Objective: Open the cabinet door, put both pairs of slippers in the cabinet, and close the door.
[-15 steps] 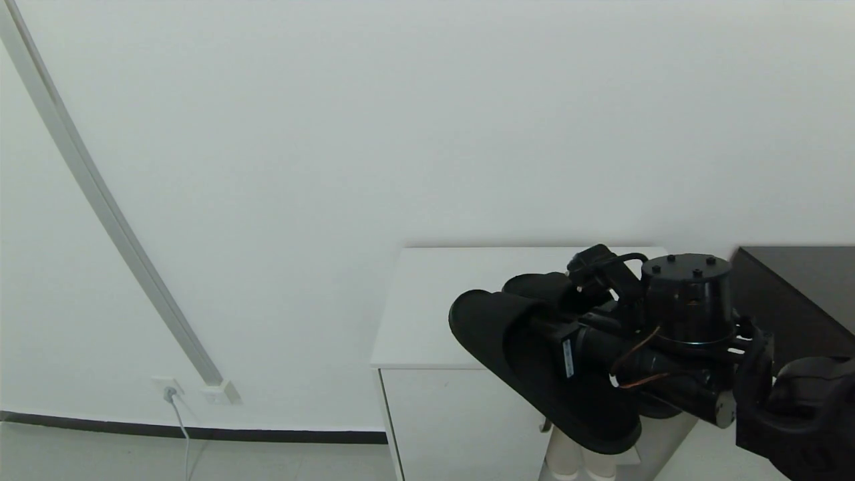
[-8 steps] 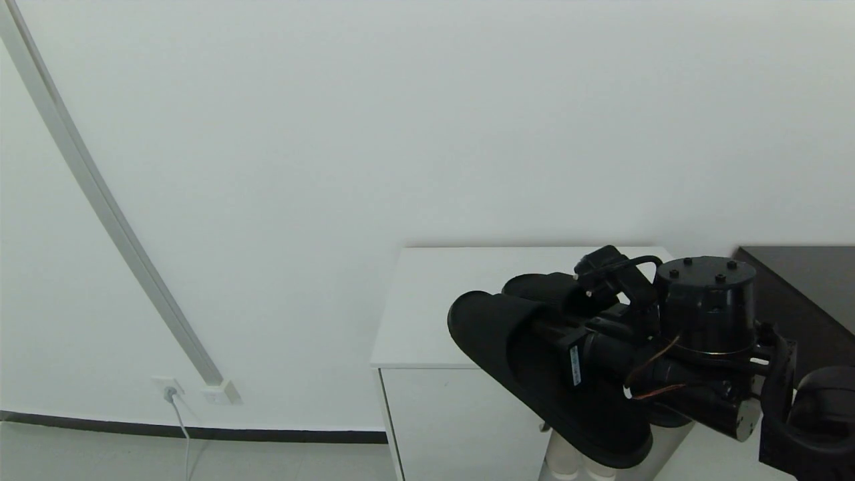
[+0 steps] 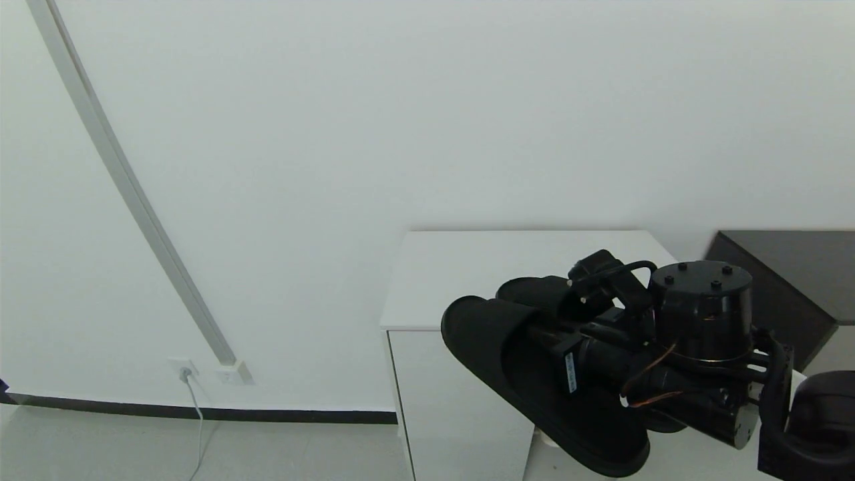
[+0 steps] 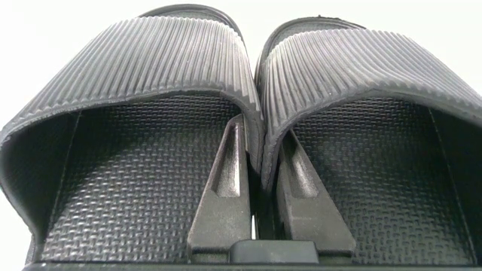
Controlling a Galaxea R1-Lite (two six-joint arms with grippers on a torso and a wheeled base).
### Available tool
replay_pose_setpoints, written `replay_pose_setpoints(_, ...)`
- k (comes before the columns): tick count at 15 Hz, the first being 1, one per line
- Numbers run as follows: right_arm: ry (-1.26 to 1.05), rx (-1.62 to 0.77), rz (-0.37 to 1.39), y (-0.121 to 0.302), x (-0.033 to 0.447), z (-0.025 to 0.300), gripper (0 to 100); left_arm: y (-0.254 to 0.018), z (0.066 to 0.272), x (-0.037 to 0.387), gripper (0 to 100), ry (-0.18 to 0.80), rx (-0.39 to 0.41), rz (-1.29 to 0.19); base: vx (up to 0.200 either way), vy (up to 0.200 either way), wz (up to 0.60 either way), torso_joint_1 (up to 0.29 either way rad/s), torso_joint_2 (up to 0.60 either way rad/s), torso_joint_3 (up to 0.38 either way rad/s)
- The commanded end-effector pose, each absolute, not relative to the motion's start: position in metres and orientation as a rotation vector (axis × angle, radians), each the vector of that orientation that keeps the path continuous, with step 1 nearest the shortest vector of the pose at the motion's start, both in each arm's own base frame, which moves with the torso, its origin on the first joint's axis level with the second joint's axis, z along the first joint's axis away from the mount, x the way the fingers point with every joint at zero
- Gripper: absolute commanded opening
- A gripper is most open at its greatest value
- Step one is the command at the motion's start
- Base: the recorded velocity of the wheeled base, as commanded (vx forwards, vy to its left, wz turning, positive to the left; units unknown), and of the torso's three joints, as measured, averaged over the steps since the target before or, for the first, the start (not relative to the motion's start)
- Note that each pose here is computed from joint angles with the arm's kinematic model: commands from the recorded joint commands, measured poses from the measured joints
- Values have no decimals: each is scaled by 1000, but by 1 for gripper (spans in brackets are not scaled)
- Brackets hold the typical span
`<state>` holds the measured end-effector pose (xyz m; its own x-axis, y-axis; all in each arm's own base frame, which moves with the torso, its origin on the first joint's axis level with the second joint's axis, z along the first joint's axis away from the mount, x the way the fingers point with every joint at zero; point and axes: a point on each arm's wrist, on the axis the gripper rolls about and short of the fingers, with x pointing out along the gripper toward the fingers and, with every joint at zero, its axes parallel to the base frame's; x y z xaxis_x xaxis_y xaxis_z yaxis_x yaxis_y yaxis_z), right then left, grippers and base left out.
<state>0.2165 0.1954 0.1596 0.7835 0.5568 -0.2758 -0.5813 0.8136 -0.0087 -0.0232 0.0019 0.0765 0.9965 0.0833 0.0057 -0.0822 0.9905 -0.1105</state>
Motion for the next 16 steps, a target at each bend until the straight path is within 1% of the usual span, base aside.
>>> replay_pose_setpoints(1,277,-99,619,197,217,157,0,2,76,-23,0,-9,-111,84,-200,0,0,2,7,-2)
replay_pose_setpoints(3,277,-99,619,197,217,157,0,2,76,-23,0,-9,-111,84,-200,0,0,0,0,2)
replay_pose_setpoints(16,278,-100,619,198,217,156,0,2,76,-23,0,-9,-109,84,0,0,0,0,0,0)
